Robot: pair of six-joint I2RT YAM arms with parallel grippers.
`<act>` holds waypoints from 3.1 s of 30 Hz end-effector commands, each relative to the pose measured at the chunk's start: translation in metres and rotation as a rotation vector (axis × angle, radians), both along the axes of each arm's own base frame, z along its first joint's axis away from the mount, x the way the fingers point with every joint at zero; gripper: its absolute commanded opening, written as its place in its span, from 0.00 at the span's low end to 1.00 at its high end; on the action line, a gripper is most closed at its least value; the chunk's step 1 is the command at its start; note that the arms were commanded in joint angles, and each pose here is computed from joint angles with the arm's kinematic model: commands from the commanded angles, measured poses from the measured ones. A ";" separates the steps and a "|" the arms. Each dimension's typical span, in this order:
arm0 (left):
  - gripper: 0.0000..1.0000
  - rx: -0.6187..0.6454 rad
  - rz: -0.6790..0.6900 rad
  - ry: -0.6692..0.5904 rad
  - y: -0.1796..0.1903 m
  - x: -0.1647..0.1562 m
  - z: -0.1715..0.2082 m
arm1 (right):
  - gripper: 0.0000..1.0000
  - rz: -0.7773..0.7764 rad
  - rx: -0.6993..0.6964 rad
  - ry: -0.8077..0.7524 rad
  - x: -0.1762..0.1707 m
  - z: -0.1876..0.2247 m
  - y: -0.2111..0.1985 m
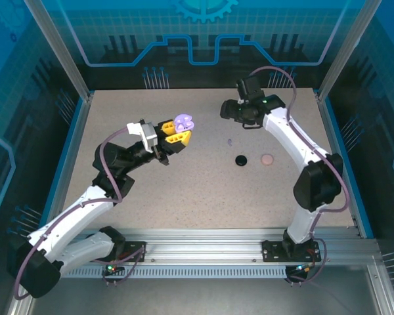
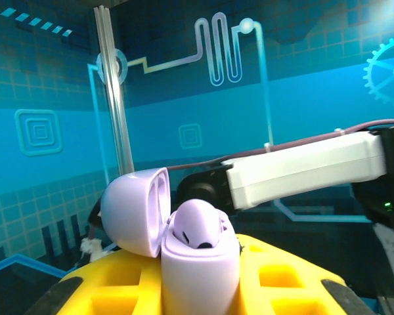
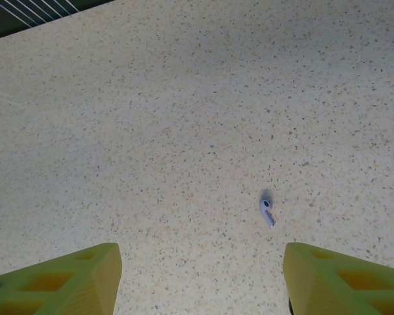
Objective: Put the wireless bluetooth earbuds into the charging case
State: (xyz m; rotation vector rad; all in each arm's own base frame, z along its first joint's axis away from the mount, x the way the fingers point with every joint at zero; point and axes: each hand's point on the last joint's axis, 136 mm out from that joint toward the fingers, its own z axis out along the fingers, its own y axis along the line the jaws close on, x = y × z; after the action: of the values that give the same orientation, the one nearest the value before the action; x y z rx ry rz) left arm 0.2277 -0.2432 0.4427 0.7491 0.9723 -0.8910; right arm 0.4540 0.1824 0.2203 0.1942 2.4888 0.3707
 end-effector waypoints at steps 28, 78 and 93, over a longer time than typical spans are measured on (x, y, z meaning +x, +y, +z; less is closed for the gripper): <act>0.00 0.015 0.000 0.046 -0.010 0.017 -0.009 | 0.50 -0.055 -0.221 0.425 0.019 -0.165 -0.015; 0.00 0.005 0.001 0.085 -0.014 0.026 -0.015 | 0.11 -0.072 -0.117 0.356 0.025 -0.139 -0.006; 0.00 0.014 0.009 0.084 -0.014 0.028 -0.015 | 0.11 -0.025 0.187 -0.029 0.000 0.055 0.008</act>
State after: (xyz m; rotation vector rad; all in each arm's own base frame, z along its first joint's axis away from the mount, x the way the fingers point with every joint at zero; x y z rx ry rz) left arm 0.2562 -0.2583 0.4143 0.7388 1.0894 -0.9196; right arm 0.4626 0.1897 0.2310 0.2850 2.5253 0.4687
